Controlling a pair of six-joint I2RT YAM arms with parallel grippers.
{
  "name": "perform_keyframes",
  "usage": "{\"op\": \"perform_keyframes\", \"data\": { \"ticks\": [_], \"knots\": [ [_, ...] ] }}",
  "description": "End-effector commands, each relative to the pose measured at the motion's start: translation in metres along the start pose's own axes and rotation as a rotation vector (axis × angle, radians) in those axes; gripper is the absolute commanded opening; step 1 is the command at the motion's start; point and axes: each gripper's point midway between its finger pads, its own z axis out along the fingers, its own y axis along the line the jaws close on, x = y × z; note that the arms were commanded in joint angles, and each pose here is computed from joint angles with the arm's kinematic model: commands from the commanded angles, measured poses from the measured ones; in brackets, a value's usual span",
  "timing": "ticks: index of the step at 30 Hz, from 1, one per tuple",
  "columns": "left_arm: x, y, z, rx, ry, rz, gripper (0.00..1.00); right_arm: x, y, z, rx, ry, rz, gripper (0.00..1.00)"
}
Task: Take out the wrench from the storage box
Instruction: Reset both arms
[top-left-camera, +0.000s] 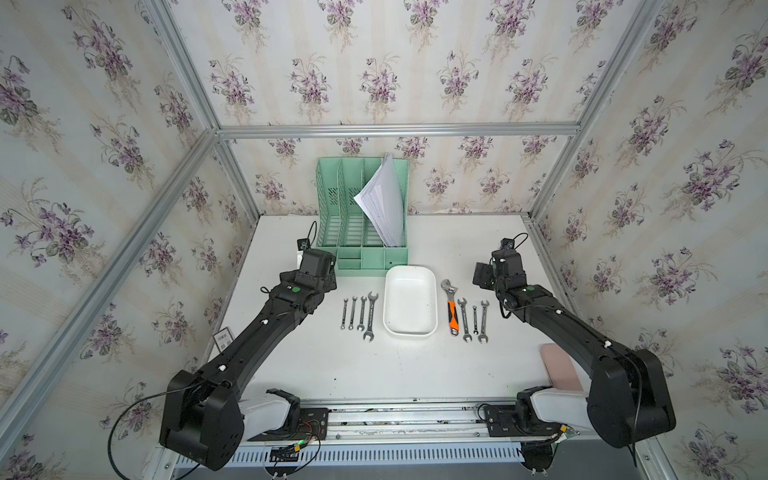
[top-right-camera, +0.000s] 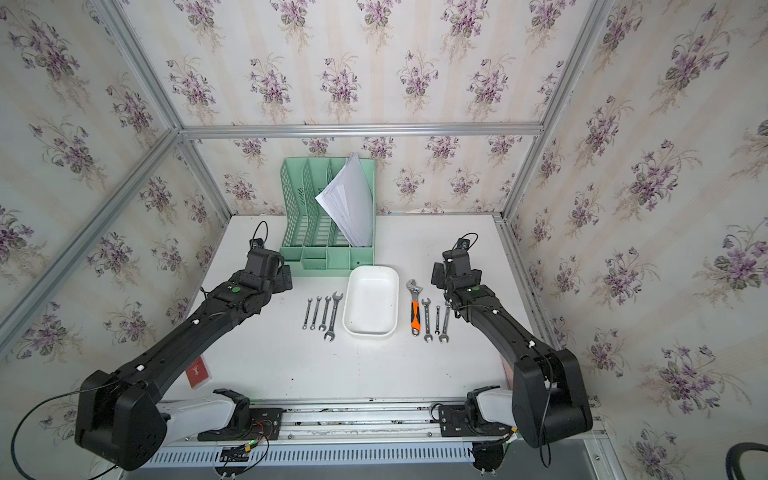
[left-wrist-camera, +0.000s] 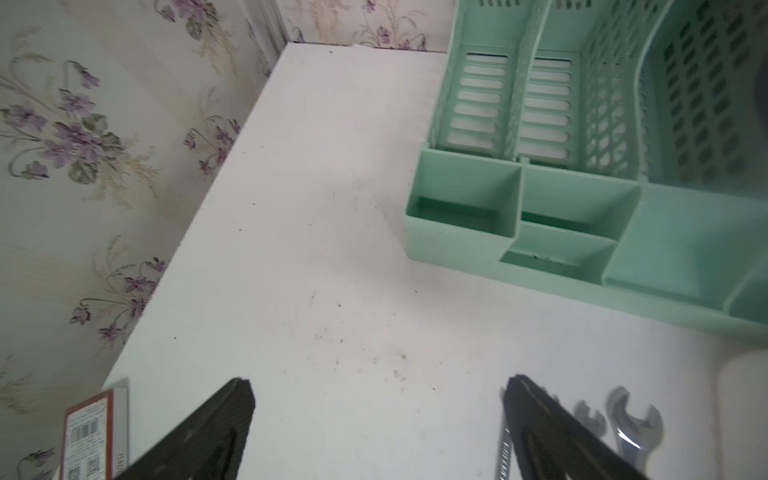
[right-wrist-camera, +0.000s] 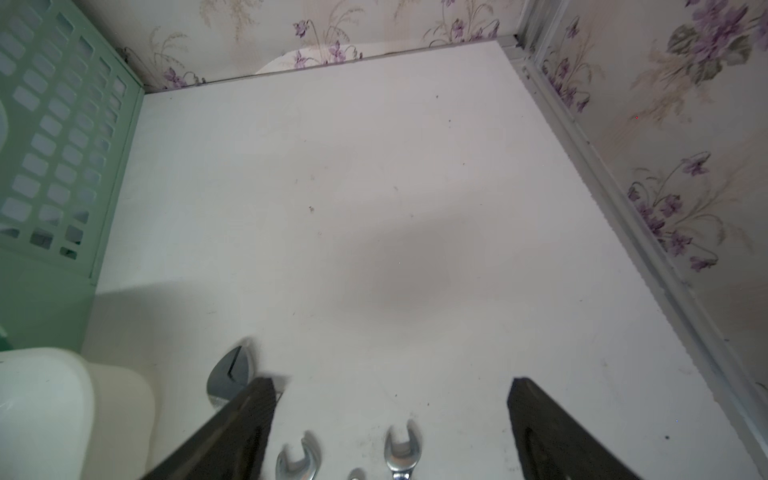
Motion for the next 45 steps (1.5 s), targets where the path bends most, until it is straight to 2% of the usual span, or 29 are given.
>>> {"op": "perform_keyframes", "data": {
  "ticks": [1, 7, 9, 12, 15, 16, 20, 23, 24, 25, 27, 29, 30, 32, 36, 38, 40, 41, 45],
  "knots": [
    [-0.016, 0.024, 0.011, -0.102, -0.11, 0.018, 0.99, -0.041, -0.01, 0.005, 0.086, -0.239, -0.022, 0.9],
    [0.0, 0.05, 0.027, -0.127, -0.253, 0.051, 0.99, -0.026, -0.015, 0.025, 0.016, -0.348, -0.03, 0.88],
    [0.011, 0.063, 0.037, -0.135, -0.24, 0.034, 0.99, -0.023, -0.014, 0.028, 0.0, -0.375, -0.08, 0.88],
    [0.025, 0.075, 0.054, -0.104, -0.2, -0.007, 0.99, -0.012, -0.012, 0.041, -0.068, -0.327, -0.079, 0.88],
    [0.027, 0.059, 0.064, 0.071, -0.242, -0.062, 0.99, 0.003, -0.016, 0.039, -0.122, -0.384, -0.06, 0.9],
    [0.023, 0.054, 0.067, 0.116, -0.263, -0.072, 0.99, 0.006, -0.016, 0.04, -0.132, -0.357, -0.054, 0.92],
    [0.025, 0.044, 0.086, 0.149, -0.242, -0.07, 0.99, 0.007, -0.021, 0.032, -0.154, -0.402, -0.03, 0.95],
    [0.024, 0.04, 0.088, 0.162, -0.237, -0.056, 0.99, 0.013, -0.023, 0.022, -0.175, -0.438, -0.021, 1.0],
    [0.025, 0.039, 0.087, 0.173, -0.24, -0.051, 0.99, 0.019, -0.022, 0.017, -0.203, -0.463, -0.026, 1.0],
    [0.024, 0.037, 0.086, 0.185, -0.252, -0.046, 0.99, 0.014, -0.023, 0.005, -0.212, -0.549, -0.028, 1.0],
    [0.025, 0.035, 0.085, 0.195, -0.255, -0.038, 0.99, 0.02, -0.026, 0.007, -0.196, -0.501, -0.018, 1.0],
    [0.026, 0.033, 0.082, 0.213, -0.278, -0.032, 0.99, 0.012, -0.031, 0.01, -0.161, -0.53, 0.004, 1.0],
    [0.026, 0.03, 0.08, 0.225, -0.288, -0.024, 0.99, 0.019, -0.03, 0.017, -0.161, -0.469, 0.002, 1.0],
    [0.026, 0.024, 0.079, 0.246, -0.301, -0.001, 0.99, 0.016, -0.03, 0.013, -0.164, -0.505, -0.001, 1.0],
    [0.033, 0.004, 0.087, 0.291, -0.283, 0.076, 0.99, 0.016, -0.029, 0.014, -0.169, -0.494, -0.002, 1.0],
    [0.036, -0.003, 0.092, 0.313, -0.335, 0.094, 0.99, 0.017, -0.029, 0.014, -0.17, -0.492, -0.002, 1.0],
    [0.039, -0.003, 0.094, 0.311, -0.266, 0.1, 0.99, 0.017, -0.029, 0.015, -0.169, -0.489, -0.002, 1.0],
    [0.036, -0.004, 0.094, 0.301, -0.292, 0.106, 0.99, 0.017, -0.029, 0.016, -0.169, -0.484, -0.003, 1.0],
    [0.037, -0.006, 0.094, 0.293, -0.282, 0.117, 0.99, 0.017, -0.029, 0.015, -0.171, -0.49, -0.002, 1.0]
  ]
}}
